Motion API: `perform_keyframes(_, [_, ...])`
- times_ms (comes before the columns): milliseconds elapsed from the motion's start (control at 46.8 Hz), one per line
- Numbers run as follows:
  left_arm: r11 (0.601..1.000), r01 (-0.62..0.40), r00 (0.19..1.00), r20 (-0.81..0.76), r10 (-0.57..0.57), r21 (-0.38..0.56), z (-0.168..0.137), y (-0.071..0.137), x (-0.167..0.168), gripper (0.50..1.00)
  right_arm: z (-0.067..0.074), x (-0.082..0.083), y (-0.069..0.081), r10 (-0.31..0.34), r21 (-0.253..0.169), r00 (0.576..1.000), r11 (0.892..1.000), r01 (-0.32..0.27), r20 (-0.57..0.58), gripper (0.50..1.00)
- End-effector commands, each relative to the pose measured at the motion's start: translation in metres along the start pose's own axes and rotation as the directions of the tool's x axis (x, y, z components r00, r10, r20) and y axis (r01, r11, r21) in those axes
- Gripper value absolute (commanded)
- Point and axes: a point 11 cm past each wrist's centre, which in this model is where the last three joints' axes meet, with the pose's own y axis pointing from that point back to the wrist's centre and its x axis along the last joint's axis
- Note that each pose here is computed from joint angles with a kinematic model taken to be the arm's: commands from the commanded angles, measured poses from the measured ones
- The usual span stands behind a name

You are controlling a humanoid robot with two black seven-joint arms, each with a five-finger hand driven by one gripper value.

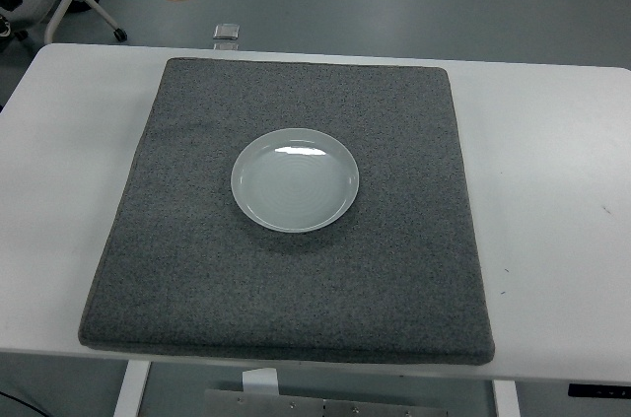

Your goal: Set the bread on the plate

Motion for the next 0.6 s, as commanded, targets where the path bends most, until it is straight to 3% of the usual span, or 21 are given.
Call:
perform_keyframes(0, [0.998,0.038,0.999,0.011,-0.037,-0.05,0.022,-0.009,-0.012,0.5,0.0,0.0,0.0,0.0,0.0,1.0,1.0,0.0,0.0,0.93])
perform_keyframes(321, [0.961,0.157,0.987,0.072,-0.144,-0.227,0.087,-0.019,-0.07,0.5,0.0,0.0,0.0,0.0,0.0,1.0,1.0,0.0,-0.001,0.93])
perform_keyframes(577, [0.938,0.215,0.973,0.138,-0.183,-0.272,0.092,-0.015,-0.127,0.5,0.0,0.0,0.0,0.0,0.0,1.0,1.0,0.0,-0.001,0.93])
